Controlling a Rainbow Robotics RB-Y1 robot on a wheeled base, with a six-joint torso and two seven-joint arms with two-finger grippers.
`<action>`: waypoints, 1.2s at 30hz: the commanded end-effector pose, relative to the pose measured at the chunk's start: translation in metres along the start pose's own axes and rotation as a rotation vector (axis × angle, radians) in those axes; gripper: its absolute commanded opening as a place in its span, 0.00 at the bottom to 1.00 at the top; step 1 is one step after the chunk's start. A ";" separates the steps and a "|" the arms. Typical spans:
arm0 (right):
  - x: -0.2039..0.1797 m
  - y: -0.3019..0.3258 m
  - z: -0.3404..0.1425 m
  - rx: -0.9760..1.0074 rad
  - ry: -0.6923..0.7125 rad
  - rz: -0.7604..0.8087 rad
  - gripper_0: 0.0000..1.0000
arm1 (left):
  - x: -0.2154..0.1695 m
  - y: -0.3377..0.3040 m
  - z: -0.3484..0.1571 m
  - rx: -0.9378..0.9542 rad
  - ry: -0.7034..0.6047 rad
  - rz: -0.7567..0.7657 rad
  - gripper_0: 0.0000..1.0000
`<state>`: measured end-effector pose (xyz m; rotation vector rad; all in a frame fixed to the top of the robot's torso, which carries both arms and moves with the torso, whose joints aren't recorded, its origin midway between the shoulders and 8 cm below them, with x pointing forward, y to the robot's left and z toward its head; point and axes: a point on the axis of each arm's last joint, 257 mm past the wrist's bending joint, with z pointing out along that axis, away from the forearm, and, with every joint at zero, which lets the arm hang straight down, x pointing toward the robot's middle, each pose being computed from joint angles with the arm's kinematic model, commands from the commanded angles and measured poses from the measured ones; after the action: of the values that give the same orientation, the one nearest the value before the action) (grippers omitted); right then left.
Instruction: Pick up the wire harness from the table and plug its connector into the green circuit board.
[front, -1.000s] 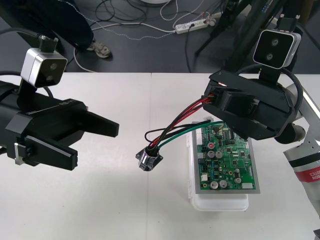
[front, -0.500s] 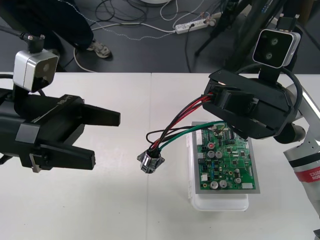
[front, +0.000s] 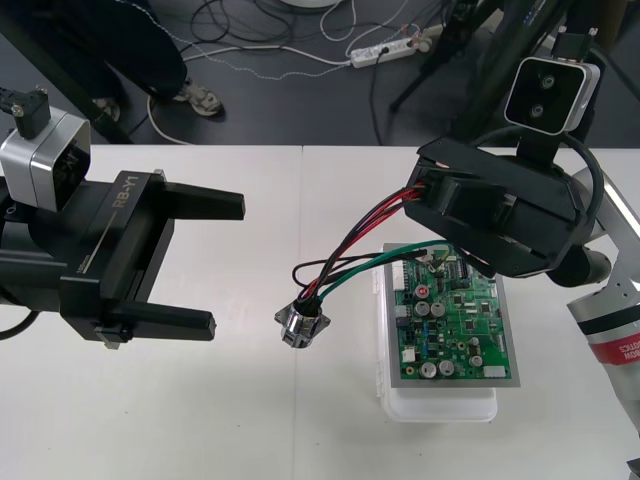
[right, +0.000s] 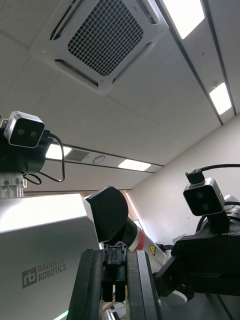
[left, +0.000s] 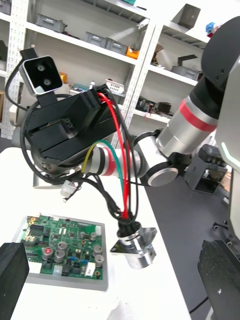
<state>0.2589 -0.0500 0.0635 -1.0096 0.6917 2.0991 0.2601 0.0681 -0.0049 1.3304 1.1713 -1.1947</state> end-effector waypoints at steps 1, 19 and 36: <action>-0.001 0.008 0.009 -0.029 0.000 -0.033 0.00 | -0.013 0.009 0.002 -0.065 -0.049 0.141 1.00; 0.001 0.005 0.007 -0.006 0.018 -0.069 0.00 | -0.018 0.015 0.007 -0.101 -0.095 0.240 1.00; 0.006 -0.018 0.005 0.193 0.052 -0.130 0.00 | -0.017 0.013 0.009 -0.094 -0.098 0.243 1.00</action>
<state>0.2720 -0.0266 0.0561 -0.9606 0.8232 1.9496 0.2733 0.0634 0.0044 1.3308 0.9650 -1.0027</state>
